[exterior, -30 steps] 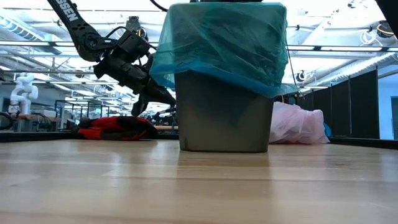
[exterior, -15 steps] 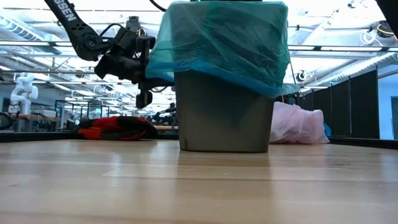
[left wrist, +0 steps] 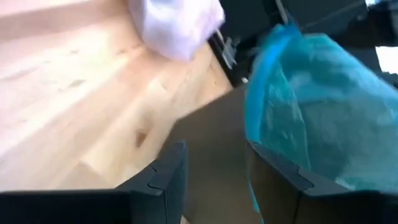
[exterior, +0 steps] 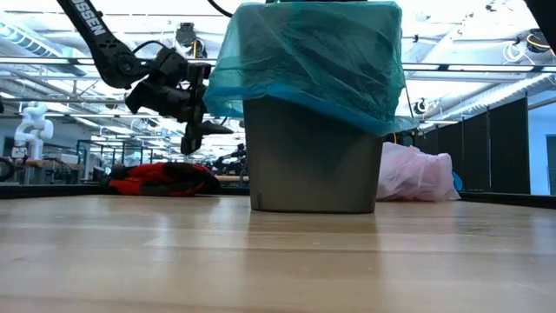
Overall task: Place trash/remove bag and relplace
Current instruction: Insert the new blue trash bag into the trash bin
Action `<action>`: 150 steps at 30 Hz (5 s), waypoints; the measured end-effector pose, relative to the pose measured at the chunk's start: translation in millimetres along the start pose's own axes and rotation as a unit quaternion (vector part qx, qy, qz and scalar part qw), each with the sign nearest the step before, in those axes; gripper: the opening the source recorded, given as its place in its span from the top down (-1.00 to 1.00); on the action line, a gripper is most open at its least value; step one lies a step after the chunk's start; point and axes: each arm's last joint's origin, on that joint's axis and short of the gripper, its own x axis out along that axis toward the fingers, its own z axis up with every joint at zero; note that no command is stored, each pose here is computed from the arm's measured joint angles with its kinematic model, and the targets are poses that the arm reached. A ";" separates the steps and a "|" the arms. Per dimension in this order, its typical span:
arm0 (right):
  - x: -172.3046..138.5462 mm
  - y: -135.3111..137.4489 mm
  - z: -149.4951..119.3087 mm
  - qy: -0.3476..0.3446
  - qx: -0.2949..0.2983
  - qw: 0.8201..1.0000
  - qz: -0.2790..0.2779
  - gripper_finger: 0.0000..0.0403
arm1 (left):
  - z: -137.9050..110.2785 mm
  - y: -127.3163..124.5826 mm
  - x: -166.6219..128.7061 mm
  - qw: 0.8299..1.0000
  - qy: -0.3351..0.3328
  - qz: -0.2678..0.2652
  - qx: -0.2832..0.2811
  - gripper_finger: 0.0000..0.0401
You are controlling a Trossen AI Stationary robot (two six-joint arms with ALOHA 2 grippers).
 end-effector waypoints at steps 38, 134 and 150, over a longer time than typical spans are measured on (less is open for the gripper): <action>0.2 -0.2 0.3 -0.003 0.004 1.000 0.000 1.00 | -29.1 -30.1 40.8 0.996 0.065 -0.029 0.057 0.99; -25.0 -13.2 6.1 0.022 0.724 0.688 -0.044 1.00 | -36.8 -15.1 36.4 0.992 0.076 0.062 0.077 1.00; 27.8 -7.2 -20.4 0.015 0.745 0.663 -0.072 1.00 | -36.8 -15.0 36.4 0.992 0.075 0.064 0.077 1.00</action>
